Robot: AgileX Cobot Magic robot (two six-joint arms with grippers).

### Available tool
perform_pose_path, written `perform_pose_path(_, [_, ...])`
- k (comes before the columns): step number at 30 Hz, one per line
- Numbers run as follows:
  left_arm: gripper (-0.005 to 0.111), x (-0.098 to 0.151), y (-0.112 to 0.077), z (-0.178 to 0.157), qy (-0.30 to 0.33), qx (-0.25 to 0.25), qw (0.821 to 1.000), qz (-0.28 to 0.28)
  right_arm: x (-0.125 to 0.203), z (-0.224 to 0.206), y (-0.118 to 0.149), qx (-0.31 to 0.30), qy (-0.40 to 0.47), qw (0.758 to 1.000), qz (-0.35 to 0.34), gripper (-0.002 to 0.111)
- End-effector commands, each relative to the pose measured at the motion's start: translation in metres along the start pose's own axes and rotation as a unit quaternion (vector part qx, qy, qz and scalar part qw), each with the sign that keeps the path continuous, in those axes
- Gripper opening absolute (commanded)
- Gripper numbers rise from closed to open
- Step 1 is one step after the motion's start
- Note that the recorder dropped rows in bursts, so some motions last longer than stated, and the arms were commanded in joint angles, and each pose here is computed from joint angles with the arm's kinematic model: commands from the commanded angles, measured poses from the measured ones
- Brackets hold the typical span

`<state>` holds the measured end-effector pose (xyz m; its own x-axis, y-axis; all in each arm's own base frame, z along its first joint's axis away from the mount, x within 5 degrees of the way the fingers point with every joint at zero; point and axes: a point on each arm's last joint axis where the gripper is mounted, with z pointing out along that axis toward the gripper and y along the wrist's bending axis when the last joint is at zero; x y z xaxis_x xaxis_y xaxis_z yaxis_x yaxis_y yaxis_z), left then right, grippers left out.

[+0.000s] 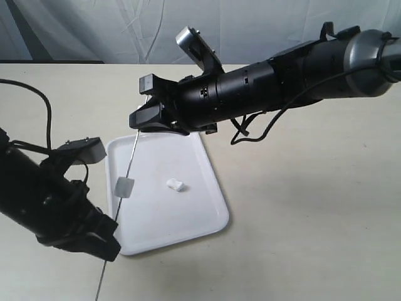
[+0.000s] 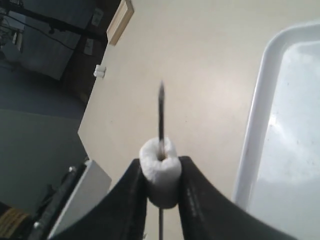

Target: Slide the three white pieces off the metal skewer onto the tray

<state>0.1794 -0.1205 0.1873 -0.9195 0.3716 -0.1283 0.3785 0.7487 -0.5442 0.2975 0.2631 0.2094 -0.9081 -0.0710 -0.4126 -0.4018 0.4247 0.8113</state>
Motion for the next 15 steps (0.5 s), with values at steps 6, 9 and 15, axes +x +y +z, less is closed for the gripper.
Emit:
perform_pose_path(6, [0.000,0.020,0.013,0.008,0.048,-0.036,0.997,-0.043,-0.014,-0.013,0.015,0.019,-0.042,0.998,-0.035,0.021])
perform_pose_path(9, [0.000,0.028,0.015,0.011,0.072,-0.037,0.996,-0.043,-0.017,-0.017,0.017,0.033,-0.060,0.997,-0.040,0.021])
perform_pose_path(15, [0.000,0.030,0.016,0.012,0.072,-0.039,0.996,-0.045,-0.019,-0.022,0.022,0.039,-0.066,0.996,-0.050,0.021])
